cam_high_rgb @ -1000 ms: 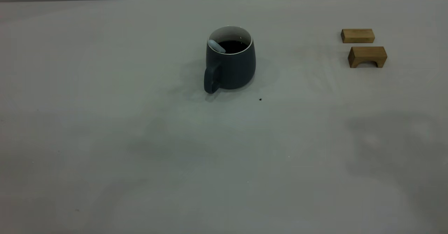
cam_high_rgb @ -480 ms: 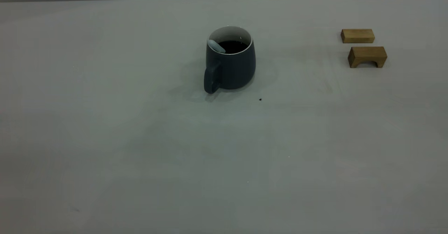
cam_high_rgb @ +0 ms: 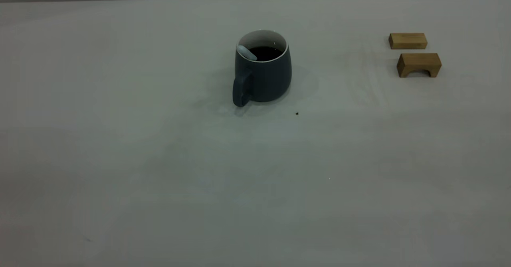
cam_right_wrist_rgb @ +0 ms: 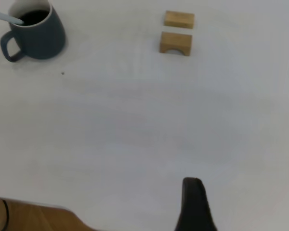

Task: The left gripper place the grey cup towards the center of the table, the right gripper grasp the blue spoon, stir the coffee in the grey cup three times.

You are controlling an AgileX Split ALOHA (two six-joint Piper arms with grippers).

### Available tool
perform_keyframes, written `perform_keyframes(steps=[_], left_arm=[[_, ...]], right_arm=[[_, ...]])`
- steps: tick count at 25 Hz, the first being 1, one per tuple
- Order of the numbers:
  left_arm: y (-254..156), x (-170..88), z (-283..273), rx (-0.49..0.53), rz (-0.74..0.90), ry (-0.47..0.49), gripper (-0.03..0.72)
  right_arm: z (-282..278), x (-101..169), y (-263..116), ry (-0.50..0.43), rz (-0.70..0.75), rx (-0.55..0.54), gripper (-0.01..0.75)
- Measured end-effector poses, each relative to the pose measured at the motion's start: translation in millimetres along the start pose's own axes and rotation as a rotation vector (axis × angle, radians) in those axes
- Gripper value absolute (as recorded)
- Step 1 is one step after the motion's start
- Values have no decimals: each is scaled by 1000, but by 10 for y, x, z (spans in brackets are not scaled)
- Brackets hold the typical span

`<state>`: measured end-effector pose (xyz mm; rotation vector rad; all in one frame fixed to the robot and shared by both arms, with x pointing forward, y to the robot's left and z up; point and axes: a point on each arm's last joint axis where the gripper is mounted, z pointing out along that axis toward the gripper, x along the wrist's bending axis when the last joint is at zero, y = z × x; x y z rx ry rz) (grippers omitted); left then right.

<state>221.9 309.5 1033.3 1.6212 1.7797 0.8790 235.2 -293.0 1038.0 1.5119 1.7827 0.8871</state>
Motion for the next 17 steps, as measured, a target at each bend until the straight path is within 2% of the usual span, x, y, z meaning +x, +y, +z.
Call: perform_keyframes(steps=[17], left_arm=[[0, 0, 0, 0, 0, 0, 299]], right_arm=[[3, 5, 9, 5, 2, -17, 578]])
